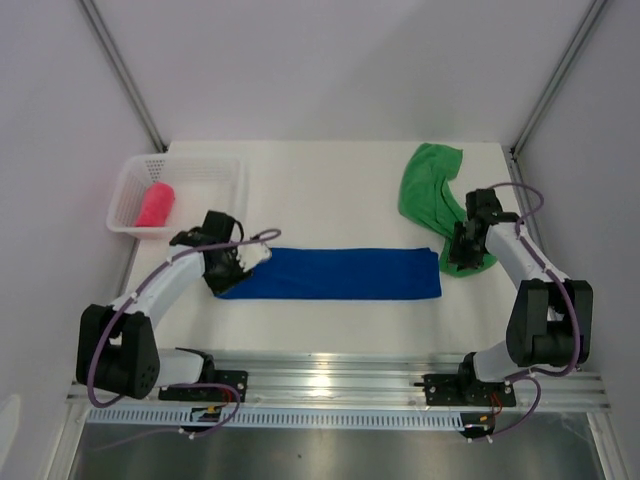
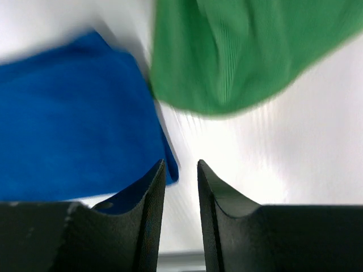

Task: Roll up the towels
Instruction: Fold the towel

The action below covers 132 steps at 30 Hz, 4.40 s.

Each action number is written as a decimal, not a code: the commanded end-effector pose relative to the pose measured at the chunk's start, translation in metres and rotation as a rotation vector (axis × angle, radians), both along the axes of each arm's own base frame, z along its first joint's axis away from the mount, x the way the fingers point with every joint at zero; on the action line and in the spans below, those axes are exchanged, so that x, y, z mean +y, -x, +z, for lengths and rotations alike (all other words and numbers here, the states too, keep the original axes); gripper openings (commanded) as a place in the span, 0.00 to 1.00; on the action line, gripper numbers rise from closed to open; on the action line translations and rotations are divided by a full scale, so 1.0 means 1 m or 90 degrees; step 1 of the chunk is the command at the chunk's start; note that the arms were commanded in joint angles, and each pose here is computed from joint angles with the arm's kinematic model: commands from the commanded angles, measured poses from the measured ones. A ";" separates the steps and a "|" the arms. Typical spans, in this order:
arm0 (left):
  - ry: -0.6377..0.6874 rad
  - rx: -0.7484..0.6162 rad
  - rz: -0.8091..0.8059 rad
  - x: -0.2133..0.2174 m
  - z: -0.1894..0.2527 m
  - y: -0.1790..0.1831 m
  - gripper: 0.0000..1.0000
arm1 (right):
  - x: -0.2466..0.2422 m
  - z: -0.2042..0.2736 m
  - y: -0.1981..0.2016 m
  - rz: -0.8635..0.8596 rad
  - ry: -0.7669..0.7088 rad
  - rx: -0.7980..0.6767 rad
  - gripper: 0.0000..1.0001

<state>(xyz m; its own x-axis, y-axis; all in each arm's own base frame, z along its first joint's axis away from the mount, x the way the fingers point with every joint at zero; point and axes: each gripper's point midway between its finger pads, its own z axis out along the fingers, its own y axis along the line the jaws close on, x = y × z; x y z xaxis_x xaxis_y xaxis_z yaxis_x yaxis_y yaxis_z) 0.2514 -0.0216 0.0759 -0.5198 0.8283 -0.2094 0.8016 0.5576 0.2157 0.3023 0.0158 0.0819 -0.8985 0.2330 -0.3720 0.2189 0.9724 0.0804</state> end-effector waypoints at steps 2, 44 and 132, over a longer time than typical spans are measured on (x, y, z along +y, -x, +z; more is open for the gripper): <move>-0.076 0.038 -0.094 0.022 -0.037 0.031 0.53 | 0.020 -0.039 0.052 -0.111 -0.125 0.125 0.32; -0.070 0.052 -0.090 0.029 -0.054 0.051 0.01 | 0.019 -0.030 0.088 -0.261 -0.193 0.013 0.00; 0.059 -0.026 0.164 0.020 -0.023 -0.047 0.01 | 0.029 -0.033 -0.006 0.088 -0.136 -0.003 0.00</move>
<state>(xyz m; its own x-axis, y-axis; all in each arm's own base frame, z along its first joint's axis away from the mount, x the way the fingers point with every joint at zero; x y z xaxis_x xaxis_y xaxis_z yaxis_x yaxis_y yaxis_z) 0.2779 -0.0079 0.0333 -0.7054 0.6619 -0.2534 0.6617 0.7432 0.0992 0.2927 0.0449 0.0245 -0.9458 0.1971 -0.2580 0.1201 0.9507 0.2860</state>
